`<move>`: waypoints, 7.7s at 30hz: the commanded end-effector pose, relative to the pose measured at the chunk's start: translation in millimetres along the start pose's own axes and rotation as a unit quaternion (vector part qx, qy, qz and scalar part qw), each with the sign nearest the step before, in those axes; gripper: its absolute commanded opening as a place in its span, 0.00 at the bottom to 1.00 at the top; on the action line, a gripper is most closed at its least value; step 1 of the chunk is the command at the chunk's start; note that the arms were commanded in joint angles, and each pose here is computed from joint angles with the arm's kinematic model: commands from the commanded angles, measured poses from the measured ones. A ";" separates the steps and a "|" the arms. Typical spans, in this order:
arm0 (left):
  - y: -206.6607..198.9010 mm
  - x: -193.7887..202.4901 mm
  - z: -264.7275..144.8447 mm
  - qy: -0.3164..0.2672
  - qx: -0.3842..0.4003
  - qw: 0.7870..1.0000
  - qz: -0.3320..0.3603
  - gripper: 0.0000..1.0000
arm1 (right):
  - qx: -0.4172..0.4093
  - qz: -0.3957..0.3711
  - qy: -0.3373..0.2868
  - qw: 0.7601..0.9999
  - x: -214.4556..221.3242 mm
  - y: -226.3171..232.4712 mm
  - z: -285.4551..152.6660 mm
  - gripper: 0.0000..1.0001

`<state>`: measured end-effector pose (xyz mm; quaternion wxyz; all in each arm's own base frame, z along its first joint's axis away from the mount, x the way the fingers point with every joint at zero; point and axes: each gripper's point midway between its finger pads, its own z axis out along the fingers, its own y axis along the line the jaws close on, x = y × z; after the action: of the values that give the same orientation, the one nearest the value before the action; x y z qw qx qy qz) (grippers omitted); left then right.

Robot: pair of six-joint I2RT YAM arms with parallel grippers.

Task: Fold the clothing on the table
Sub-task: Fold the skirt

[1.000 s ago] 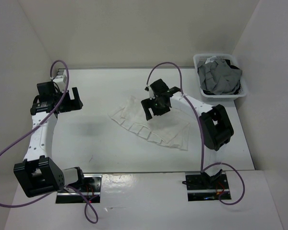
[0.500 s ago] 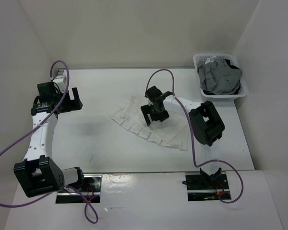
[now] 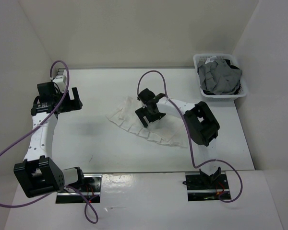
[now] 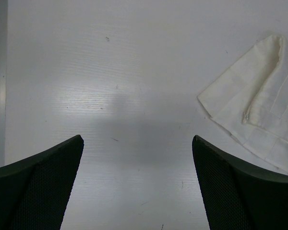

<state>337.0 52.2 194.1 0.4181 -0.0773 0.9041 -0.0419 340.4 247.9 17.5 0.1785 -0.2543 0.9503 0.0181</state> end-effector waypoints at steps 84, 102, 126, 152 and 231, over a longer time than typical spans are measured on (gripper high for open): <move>-243.3 28.3 266.9 0.162 0.353 0.888 0.246 0.61 | -0.010 -0.088 -0.389 0.917 -11.2 -118.4 -255.2 0.99; -153.2 86.5 189.0 0.229 0.184 0.949 0.115 0.00 | 0.023 0.022 -0.303 0.953 -14.1 -148.2 -192.9 0.99; -50.6 102.5 151.8 0.225 0.055 0.972 -0.034 0.00 | -0.195 0.104 -0.150 0.964 -58.9 -100.0 -36.4 0.99; -49.1 110.5 159.9 0.236 0.076 0.967 -0.060 0.00 | -0.242 0.055 -0.078 0.966 -51.0 -4.9 16.8 0.69; -54.9 115.2 158.5 0.244 0.101 0.963 -0.049 0.00 | -0.237 0.042 -0.092 0.966 -32.7 -44.1 -6.1 0.61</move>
<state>397.0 -20.8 23.3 0.2059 -0.0719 0.9623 -0.1628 387.2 233.8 27.9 0.1902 -0.2439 0.9078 0.2834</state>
